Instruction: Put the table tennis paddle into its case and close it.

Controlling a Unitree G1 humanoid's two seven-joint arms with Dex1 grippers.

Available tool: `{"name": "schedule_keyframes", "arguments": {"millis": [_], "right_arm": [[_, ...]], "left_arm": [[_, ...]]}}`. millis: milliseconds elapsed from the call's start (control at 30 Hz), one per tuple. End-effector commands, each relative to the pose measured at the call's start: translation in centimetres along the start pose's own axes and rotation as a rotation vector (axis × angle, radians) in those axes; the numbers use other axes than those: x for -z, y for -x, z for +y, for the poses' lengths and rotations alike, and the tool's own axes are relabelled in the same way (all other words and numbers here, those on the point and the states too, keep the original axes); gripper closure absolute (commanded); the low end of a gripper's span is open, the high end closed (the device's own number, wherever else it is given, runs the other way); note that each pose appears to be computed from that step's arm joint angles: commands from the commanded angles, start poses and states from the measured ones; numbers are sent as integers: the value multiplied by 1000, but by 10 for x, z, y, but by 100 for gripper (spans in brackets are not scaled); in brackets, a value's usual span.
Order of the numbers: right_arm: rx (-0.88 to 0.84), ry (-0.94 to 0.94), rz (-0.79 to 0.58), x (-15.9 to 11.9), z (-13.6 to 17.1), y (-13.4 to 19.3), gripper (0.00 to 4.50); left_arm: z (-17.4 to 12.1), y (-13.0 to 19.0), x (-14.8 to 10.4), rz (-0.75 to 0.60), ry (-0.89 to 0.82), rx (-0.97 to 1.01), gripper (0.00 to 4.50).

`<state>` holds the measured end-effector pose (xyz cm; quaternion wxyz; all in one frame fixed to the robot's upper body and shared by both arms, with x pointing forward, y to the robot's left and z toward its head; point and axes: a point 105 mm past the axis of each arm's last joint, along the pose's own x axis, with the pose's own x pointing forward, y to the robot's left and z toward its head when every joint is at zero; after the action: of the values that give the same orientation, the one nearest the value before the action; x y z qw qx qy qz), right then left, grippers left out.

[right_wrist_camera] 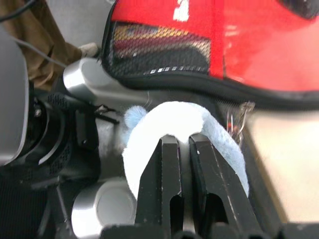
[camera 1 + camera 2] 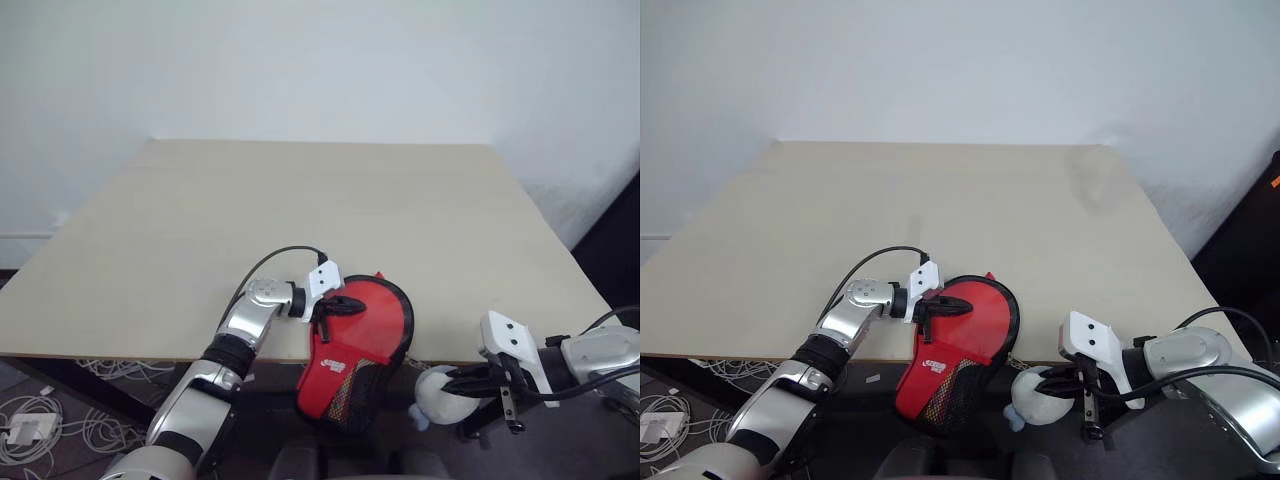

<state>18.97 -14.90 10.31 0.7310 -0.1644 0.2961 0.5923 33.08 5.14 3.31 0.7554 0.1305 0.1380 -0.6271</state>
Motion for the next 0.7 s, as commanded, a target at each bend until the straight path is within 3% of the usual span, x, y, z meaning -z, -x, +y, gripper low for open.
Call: {"name": "schedule_keyframes", "arguments": {"millis": [33,233,500,700], "right_arm": [[42,14,-18,-4,-8,-1,447],[69,-12,-51,-7,-8,-4,447],[-55,-45,-70,-9,35,-16,447],[-164,-39,-86,-16,69,-27,447]], "left_arm": [[-14,-8,33,65,98,40,450],[-20,-11,41,92,112,77,450],[-26,-11,41,104,92,136,450],[-29,-16,23,51,85,187,450]]}}
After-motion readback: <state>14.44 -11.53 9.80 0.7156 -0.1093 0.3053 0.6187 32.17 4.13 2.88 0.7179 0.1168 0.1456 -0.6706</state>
